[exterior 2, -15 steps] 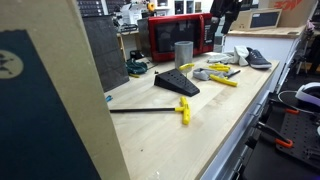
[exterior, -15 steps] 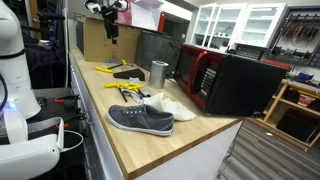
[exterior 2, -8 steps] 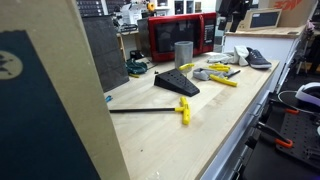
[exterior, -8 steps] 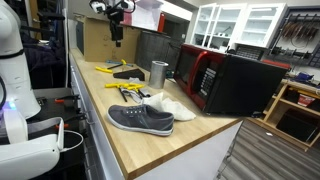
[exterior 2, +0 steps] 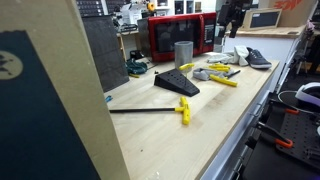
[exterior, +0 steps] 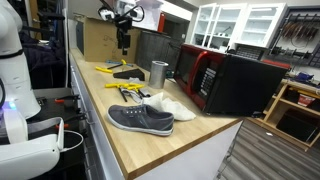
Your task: Put one wrench in the silver container then place the wrench on the black stand.
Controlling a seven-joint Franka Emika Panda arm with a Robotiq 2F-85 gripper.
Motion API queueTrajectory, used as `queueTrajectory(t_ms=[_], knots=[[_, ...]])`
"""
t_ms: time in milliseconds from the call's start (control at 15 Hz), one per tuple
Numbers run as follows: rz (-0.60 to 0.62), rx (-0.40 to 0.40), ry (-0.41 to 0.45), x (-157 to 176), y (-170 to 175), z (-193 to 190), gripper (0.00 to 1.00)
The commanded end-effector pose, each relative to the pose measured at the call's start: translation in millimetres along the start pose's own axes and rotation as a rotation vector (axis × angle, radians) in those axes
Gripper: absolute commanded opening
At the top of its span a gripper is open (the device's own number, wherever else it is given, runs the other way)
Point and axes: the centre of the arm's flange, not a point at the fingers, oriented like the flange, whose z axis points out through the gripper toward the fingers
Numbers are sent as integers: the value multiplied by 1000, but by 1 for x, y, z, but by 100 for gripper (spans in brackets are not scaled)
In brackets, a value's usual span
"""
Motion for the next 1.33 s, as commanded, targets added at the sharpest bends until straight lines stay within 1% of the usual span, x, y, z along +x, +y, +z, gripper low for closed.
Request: queueTrajectory(t_ms=[0, 267, 533, 1000, 1267], knots=[[-13, -27, -4, 33, 17, 14, 100], [-7, -82, -25, 49, 40, 36, 100], [8, -139, -69, 50, 66, 60, 100], [48, -175, -137, 41, 102, 85, 100], [59, -173, -150, 41, 109, 96, 100]])
